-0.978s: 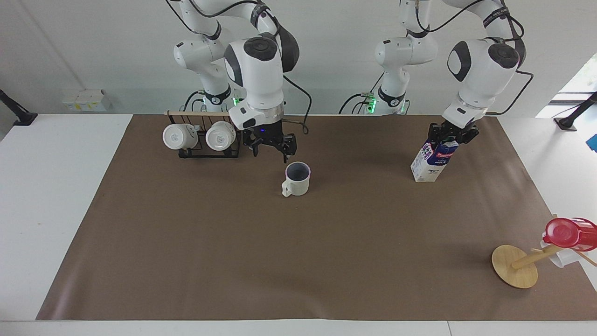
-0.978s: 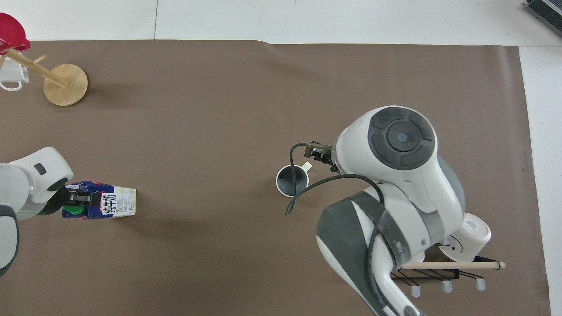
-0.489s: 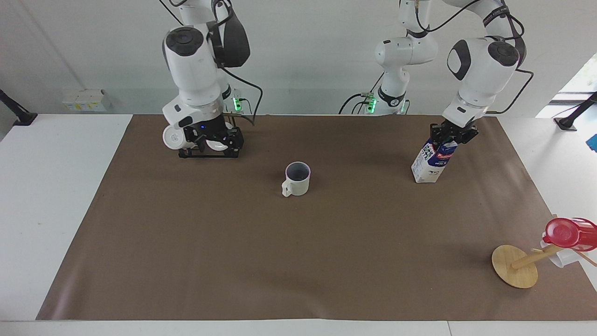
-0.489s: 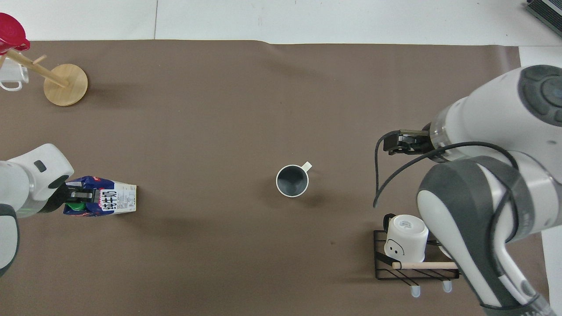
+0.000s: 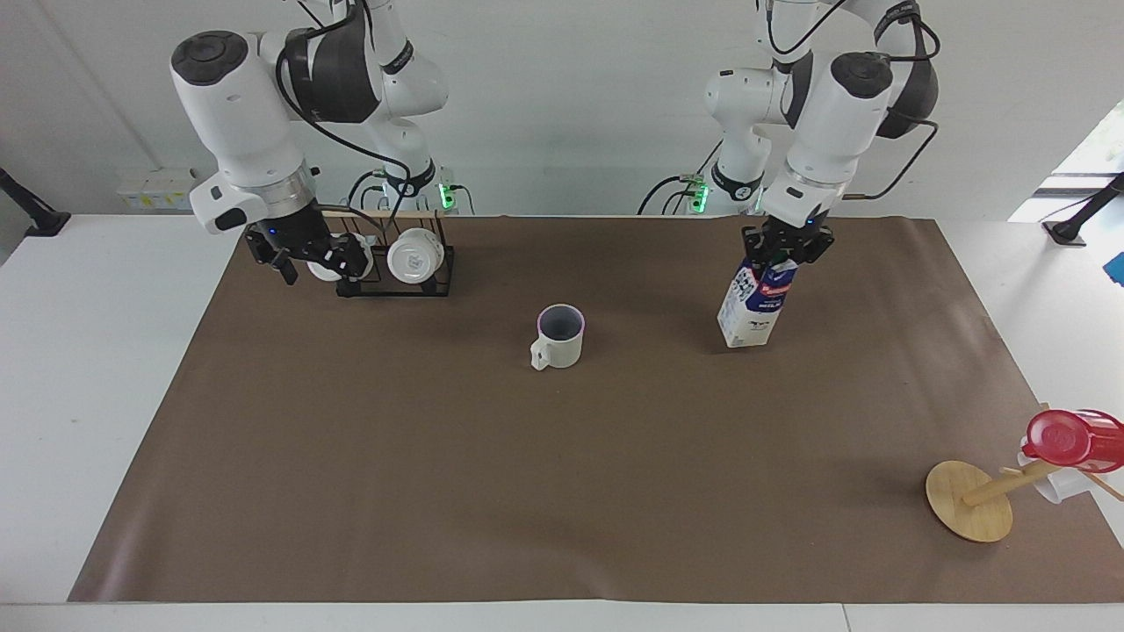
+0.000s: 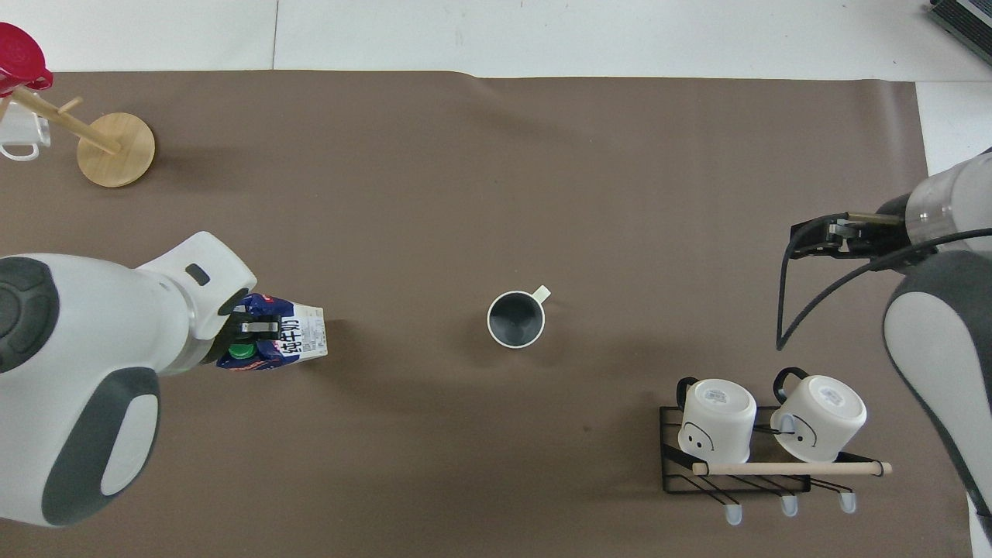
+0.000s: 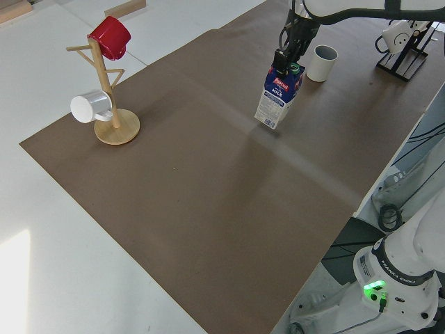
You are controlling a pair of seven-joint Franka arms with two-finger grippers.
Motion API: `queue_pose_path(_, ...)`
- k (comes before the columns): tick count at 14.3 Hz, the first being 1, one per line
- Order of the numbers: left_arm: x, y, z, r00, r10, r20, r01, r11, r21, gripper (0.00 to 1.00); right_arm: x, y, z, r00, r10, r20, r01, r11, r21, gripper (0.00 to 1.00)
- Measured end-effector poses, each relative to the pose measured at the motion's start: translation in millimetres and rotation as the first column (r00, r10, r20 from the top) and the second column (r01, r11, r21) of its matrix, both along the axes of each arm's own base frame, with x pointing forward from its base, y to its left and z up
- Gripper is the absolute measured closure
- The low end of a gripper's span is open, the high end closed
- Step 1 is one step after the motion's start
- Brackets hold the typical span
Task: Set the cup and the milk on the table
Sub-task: 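Carry the milk carton with the left gripper toward the mug, then set the carton down beside the mug and open the left gripper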
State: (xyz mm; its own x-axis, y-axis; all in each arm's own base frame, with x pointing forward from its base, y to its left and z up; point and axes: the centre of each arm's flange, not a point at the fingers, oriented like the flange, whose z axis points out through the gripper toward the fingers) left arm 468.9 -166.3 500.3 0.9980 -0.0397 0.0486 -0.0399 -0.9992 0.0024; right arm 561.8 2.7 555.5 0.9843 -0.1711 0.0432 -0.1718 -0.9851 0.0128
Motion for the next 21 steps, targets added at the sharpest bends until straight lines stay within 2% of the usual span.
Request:
queue_pose_path(5,-8.5,-79.9,14.8,0.999,0.043,-0.001,-0.043,0.999,-0.031,0.59,-8.1,-21.6,33.9,0.999,-0.011,0.045,0.011,1.0,0.003,0.0)
queue_pose_path(9,-5.7,-131.6,-6.0,0.997,0.075,-0.034,-0.076,0.997,-0.03,0.6,-13.0,-22.8,79.2,0.997,-0.014,0.073,0.014,1.0,0.003,0.0)
queue_pose_path(13,-0.1,-159.1,-36.8,0.996,0.08,-0.051,-0.081,0.996,-0.029,0.61,-28.5,-24.0,117.5,0.999,-0.019,0.035,0.019,1.0,0.004,0.0)
queue_pose_path(17,2.2,-158.2,-39.8,0.995,0.084,-0.053,-0.085,0.996,-0.028,0.61,-44.3,-21.4,133.2,0.999,-0.017,-0.035,0.017,1.0,0.026,0.0)
queue_pose_path(21,2.2,-158.2,-39.8,0.995,0.084,-0.053,-0.086,0.996,-0.028,0.59,-52.8,-20.1,145.4,1.0,-0.013,-0.016,0.013,0.999,0.035,0.0)
